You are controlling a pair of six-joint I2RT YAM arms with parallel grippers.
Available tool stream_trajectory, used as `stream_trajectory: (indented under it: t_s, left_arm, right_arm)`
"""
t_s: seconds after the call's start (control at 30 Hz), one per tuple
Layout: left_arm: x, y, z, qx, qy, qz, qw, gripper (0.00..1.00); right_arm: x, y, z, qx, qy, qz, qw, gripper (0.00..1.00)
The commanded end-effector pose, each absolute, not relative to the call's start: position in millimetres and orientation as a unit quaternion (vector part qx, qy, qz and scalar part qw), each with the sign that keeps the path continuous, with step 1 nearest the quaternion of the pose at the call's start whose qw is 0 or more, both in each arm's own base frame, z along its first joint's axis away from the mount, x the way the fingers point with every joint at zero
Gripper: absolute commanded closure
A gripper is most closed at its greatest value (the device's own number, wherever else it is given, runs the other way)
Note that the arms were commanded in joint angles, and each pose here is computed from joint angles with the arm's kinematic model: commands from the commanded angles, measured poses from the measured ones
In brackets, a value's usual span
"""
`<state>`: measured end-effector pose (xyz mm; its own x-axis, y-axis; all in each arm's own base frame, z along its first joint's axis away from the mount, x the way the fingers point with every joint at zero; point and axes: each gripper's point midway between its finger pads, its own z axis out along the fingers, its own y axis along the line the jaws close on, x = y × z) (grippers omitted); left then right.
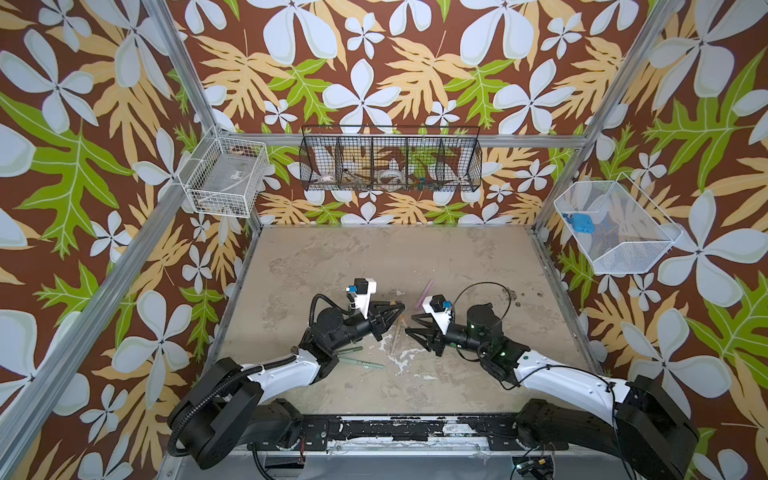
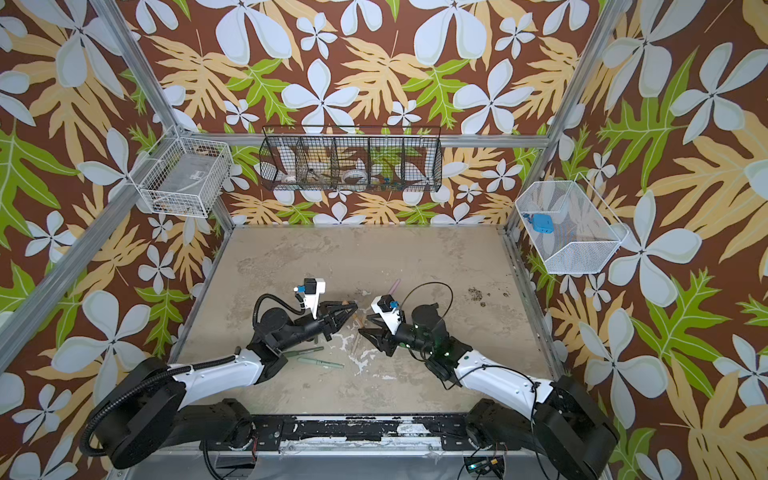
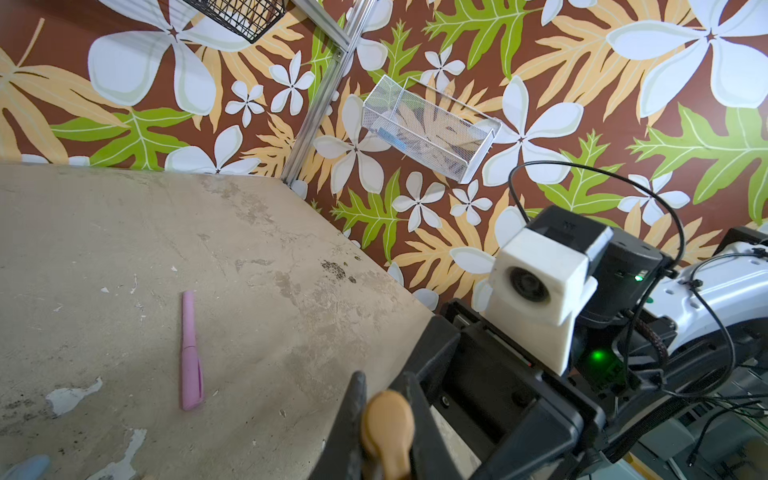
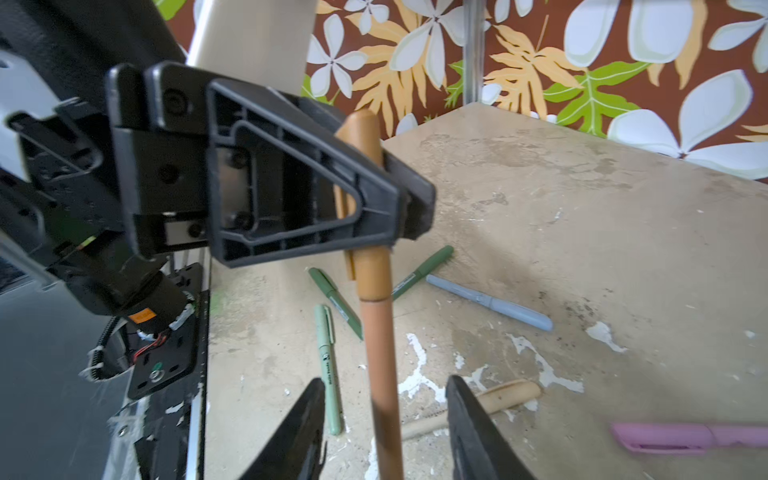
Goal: Open the pen caps
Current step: 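Close the left gripper on the tan pen's cap while the right gripper holds the barrel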
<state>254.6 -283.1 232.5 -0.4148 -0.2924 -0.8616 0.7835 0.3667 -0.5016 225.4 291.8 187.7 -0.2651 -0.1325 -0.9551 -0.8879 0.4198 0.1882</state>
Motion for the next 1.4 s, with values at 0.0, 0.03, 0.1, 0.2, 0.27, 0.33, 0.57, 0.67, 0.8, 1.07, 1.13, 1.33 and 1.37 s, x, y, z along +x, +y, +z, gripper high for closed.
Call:
stream_trajectory:
  t_s: [0.0, 0.03, 0.1, 0.2, 0.27, 0.33, 0.57, 0.67, 0.8, 1.07, 1.13, 1.33, 1.37]
  left_arm:
    - [248, -287, 240, 0.214, 0.635, -0.54, 0.509, 1.0]
    - [247, -288, 240, 0.219, 0.633, -0.541, 0.508, 1.0]
    - [245, -290, 239, 0.227, 0.63, -0.545, 0.505, 1.0]
    - [240, -294, 239, 0.24, 0.621, -0.557, 0.497, 1.0]
    - [236, -297, 241, 0.248, 0.613, -0.569, 0.49, 1.0]
    - [233, -298, 243, 0.251, 0.608, -0.576, 0.485, 1.0]
    - [232, -296, 245, 0.249, 0.605, -0.576, 0.49, 1.0]
    - [233, -295, 244, 0.245, 0.607, -0.575, 0.49, 1.0]
    - [236, -295, 243, 0.235, 0.611, -0.575, 0.491, 1.0]
    - [245, -286, 245, 0.202, 0.624, -0.558, 0.508, 1.0]
    - [248, -283, 247, 0.193, 0.627, -0.552, 0.514, 1.0]
    - [252, -273, 250, 0.175, 0.63, -0.54, 0.53, 1.0]
    - [252, -272, 250, 0.174, 0.63, -0.539, 0.531, 1.0]
  right_arm:
    - [214, 298, 196, -0.392, 0.665, 0.418, 0.478, 0.6]
    - [214, 299, 196, -0.395, 0.664, 0.42, 0.477, 0.63]
    - [214, 299, 194, -0.395, 0.665, 0.42, 0.474, 0.65]
    - [215, 301, 190, -0.396, 0.669, 0.418, 0.469, 0.67]
    - [214, 303, 189, -0.401, 0.668, 0.425, 0.461, 0.69]
    - [213, 305, 188, -0.404, 0.667, 0.43, 0.454, 0.73]
    - [212, 307, 184, -0.403, 0.671, 0.434, 0.446, 0.84]
    - [212, 307, 185, -0.404, 0.67, 0.434, 0.446, 0.92]
    - [213, 307, 185, -0.405, 0.67, 0.434, 0.446, 1.0]
    - [217, 307, 180, -0.399, 0.68, 0.427, 0.443, 1.0]
    - [218, 306, 178, -0.397, 0.684, 0.422, 0.443, 1.0]
    - [222, 308, 172, -0.396, 0.692, 0.417, 0.436, 1.0]
    - [222, 308, 171, -0.397, 0.693, 0.417, 0.434, 1.0]
